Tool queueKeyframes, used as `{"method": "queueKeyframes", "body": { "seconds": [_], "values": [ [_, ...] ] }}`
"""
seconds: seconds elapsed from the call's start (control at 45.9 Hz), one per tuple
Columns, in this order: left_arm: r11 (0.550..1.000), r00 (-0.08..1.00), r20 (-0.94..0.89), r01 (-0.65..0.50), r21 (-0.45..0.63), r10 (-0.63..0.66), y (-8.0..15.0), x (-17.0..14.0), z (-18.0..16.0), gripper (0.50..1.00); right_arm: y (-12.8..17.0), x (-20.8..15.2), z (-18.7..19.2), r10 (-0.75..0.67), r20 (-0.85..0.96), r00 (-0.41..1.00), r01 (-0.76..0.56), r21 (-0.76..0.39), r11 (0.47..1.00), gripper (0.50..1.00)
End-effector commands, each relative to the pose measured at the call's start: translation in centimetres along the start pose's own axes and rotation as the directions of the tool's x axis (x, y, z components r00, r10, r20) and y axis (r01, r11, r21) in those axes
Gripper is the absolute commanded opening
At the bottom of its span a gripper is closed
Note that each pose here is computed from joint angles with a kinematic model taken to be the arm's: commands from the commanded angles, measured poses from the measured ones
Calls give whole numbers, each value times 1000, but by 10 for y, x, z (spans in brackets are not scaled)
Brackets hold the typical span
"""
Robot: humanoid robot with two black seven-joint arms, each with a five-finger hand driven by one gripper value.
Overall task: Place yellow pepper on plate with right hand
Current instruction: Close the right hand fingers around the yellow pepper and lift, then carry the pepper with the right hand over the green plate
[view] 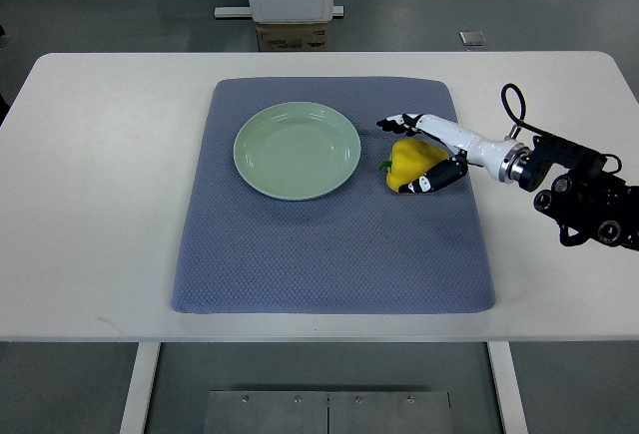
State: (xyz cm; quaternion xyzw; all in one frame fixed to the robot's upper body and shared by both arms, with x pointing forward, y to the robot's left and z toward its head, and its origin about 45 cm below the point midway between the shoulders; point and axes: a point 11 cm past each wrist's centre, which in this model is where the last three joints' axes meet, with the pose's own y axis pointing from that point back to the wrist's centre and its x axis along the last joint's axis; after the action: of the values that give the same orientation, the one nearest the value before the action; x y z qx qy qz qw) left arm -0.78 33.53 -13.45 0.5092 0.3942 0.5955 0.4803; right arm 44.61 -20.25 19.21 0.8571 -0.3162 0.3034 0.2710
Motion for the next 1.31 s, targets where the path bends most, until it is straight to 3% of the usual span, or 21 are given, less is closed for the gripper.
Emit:
{"method": "queueKeyframes", "body": {
  "seconds": [0.0, 0.24, 0.37, 0.436, 0.893, 1.067, 1.285],
  "values": [
    [1000, 1000, 1, -1, 0, 1, 0, 0, 0, 1000, 0, -1, 0, -1, 1, 1000, 1, -1, 1000, 855],
    [1000, 1000, 0, -2, 0, 2, 0, 0, 0, 1000, 2, -5, 4, -8, 3, 1000, 8, -11, 1000, 715],
    [1000, 1000, 0, 0, 0, 0, 0, 0, 0, 1000, 3, -7, 10, -18, -10, 1000, 18, -29, 999, 590],
    [1000, 1000, 1, 0, 0, 0, 0, 0, 0, 1000, 4, -7, 11, -19, -12, 1000, 19, -33, 999, 500],
    [1000, 1000, 1, -1, 0, 1, 0, 0, 0, 1000, 0, 16, -1, 49, 31, 998, -49, -3, 999, 500],
    [1000, 1000, 0, -2, 0, 2, 0, 0, 0, 1000, -8, 37, -20, 97, 60, 993, -99, 29, 995, 500],
    [1000, 1000, 0, 0, 0, 0, 0, 0, 0, 1000, -35, 34, -57, 85, 89, 992, -92, 83, 992, 500]
  ]
}}
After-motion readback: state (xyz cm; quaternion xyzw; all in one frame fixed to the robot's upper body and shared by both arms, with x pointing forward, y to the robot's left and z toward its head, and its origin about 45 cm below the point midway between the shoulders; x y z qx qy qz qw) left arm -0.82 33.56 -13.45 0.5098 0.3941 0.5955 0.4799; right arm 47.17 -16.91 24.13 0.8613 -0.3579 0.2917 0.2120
